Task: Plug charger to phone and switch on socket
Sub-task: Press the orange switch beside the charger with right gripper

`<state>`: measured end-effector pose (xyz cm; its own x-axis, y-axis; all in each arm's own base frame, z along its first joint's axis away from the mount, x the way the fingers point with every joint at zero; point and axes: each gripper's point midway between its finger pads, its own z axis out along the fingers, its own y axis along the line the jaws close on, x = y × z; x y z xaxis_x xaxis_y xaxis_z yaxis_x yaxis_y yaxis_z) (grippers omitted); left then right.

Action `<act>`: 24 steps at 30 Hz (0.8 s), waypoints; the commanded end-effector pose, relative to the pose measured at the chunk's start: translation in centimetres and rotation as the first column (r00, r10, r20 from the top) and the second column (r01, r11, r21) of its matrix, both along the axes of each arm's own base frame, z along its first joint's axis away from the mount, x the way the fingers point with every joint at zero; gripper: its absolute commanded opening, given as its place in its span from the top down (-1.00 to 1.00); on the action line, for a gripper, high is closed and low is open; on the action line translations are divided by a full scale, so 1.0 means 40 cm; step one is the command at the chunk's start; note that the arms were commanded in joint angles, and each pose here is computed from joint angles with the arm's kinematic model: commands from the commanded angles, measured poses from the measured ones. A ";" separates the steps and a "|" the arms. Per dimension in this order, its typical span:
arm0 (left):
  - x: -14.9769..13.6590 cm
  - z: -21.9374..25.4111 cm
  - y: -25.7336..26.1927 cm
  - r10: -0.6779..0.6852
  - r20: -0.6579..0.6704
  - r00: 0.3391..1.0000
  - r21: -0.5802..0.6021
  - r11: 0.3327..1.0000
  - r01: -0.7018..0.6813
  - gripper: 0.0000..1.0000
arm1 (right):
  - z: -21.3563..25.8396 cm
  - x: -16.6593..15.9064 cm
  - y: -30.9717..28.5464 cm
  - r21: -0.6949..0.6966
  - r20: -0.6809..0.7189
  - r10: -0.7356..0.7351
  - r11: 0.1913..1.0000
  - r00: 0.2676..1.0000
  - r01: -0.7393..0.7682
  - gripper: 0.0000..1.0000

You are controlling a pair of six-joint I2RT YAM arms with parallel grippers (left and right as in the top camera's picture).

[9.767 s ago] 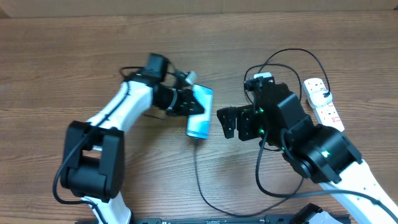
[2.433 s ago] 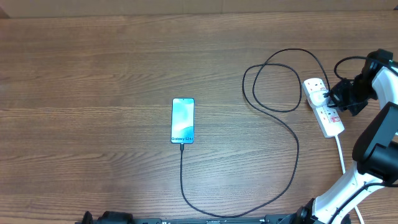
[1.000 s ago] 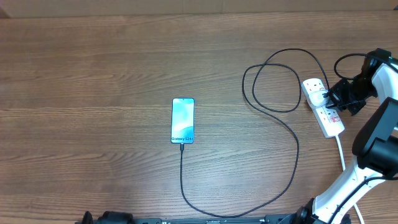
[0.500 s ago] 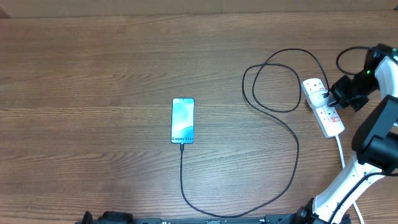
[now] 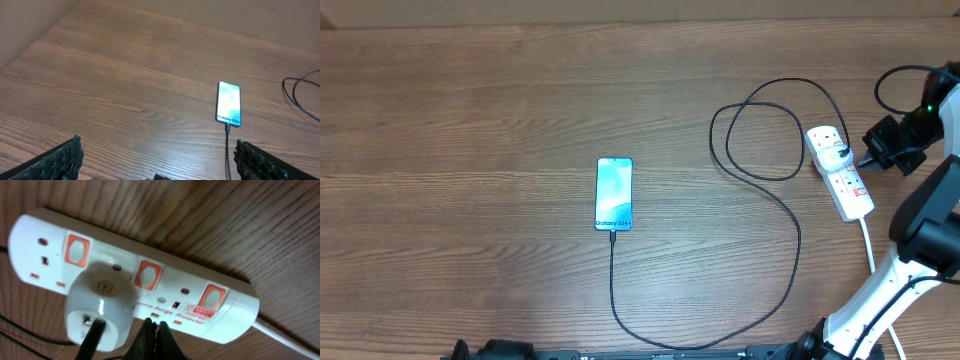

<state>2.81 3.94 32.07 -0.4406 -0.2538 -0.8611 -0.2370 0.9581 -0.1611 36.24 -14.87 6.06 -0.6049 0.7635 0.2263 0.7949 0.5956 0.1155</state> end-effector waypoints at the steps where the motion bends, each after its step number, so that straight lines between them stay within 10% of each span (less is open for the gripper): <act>1: -0.006 0.001 0.008 0.021 0.016 1.000 0.005 1.000 -0.021 -0.99 | -0.022 0.010 0.002 0.019 0.003 0.013 1.000 1.000 -0.013 0.93; 24: -0.006 0.001 0.008 0.021 0.016 1.000 0.005 1.000 -0.021 -1.00 | -0.112 0.031 0.035 0.051 -0.028 0.046 0.998 0.999 -0.045 0.92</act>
<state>2.81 3.94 32.07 -0.4406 -0.2538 -0.8611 -0.2370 0.9581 -0.1611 37.17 -14.48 2.65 -0.6142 0.7440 0.2631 0.7863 0.6055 0.1231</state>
